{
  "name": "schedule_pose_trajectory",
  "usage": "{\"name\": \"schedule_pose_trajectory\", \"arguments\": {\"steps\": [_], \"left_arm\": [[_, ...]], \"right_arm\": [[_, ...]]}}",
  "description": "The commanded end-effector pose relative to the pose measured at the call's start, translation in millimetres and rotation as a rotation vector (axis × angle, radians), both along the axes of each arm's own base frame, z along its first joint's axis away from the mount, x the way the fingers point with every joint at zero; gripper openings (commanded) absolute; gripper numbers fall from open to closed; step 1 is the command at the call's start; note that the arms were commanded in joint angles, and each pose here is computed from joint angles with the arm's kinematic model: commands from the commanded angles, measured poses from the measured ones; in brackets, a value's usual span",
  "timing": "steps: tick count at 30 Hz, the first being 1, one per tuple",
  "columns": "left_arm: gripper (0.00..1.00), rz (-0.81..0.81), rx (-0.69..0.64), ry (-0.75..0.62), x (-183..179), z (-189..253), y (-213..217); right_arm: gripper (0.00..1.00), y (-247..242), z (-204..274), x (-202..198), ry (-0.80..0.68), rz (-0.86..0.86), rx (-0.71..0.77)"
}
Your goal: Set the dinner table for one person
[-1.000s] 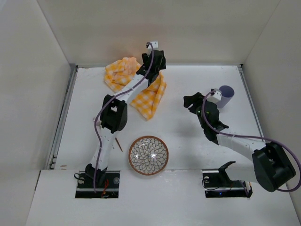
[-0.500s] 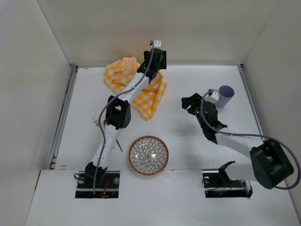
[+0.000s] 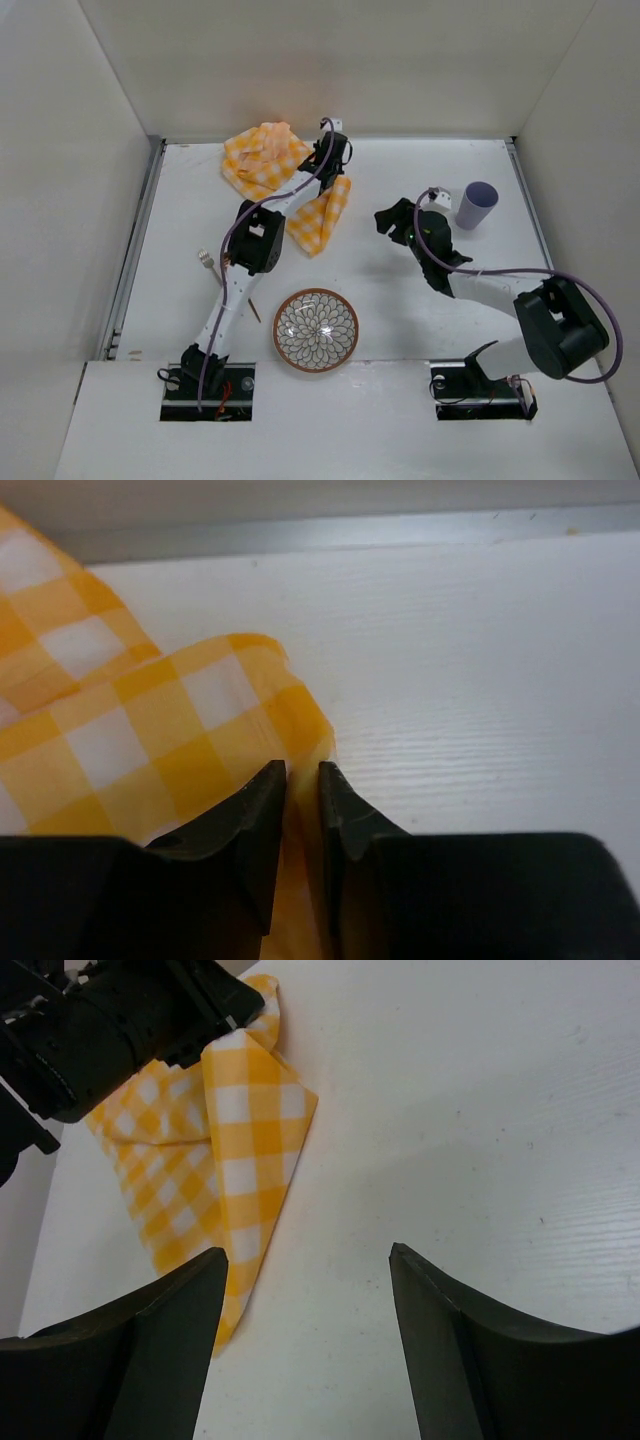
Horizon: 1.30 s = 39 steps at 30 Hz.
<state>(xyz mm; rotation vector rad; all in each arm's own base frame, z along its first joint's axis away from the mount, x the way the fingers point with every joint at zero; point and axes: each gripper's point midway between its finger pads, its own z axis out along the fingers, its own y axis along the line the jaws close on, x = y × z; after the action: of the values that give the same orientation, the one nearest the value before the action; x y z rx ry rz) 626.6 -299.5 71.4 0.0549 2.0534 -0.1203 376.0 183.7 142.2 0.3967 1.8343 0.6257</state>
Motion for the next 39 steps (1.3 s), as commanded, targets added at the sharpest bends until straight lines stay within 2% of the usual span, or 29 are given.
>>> {"name": "schedule_pose_trajectory", "arguments": {"steps": [1, 6, 14, 20, 24, 27, 33, 35, 37, 39], "left_arm": [[0.16, 0.107, -0.103, -0.132, -5, 83, 20], [0.14, 0.187, -0.156, -0.141, -43, 94, 45], [0.15, 0.180, -0.275, -0.137, -79, 95, 34], [0.15, 0.181, -0.329, -0.121, -91, 97, 31], [0.15, 0.194, -0.374, -0.104, -96, 95, 40], [0.15, 0.207, -0.402, -0.108, -104, 97, 49], [0.15, 0.225, -0.422, -0.105, -112, 96, 65], [0.14, 0.233, -0.427, -0.097, -111, 92, 70], [0.14, 0.246, -0.423, -0.092, -110, 88, 77], [0.14, 0.260, -0.426, -0.091, -110, 88, 83]], "right_arm": [[0.72, 26, 15, 9, -0.031, 0.080, 0.014], [0.74, 66, -6, 8, 0.044, 0.241, -0.020], [0.78, 133, -21, -13, 0.091, 0.473, -0.031], [0.81, 180, -33, -29, 0.125, 0.565, -0.040], [0.81, 194, -52, -14, 0.171, 0.509, -0.073], [0.77, 201, -65, -3, 0.230, 0.465, -0.063], [0.61, 216, -70, 16, 0.257, 0.423, -0.020], [0.47, 220, -75, 19, 0.282, 0.416, -0.017], [0.42, 220, -76, 19, 0.290, 0.411, -0.018], [0.32, 218, -76, 19, 0.300, 0.408, -0.026]]}}
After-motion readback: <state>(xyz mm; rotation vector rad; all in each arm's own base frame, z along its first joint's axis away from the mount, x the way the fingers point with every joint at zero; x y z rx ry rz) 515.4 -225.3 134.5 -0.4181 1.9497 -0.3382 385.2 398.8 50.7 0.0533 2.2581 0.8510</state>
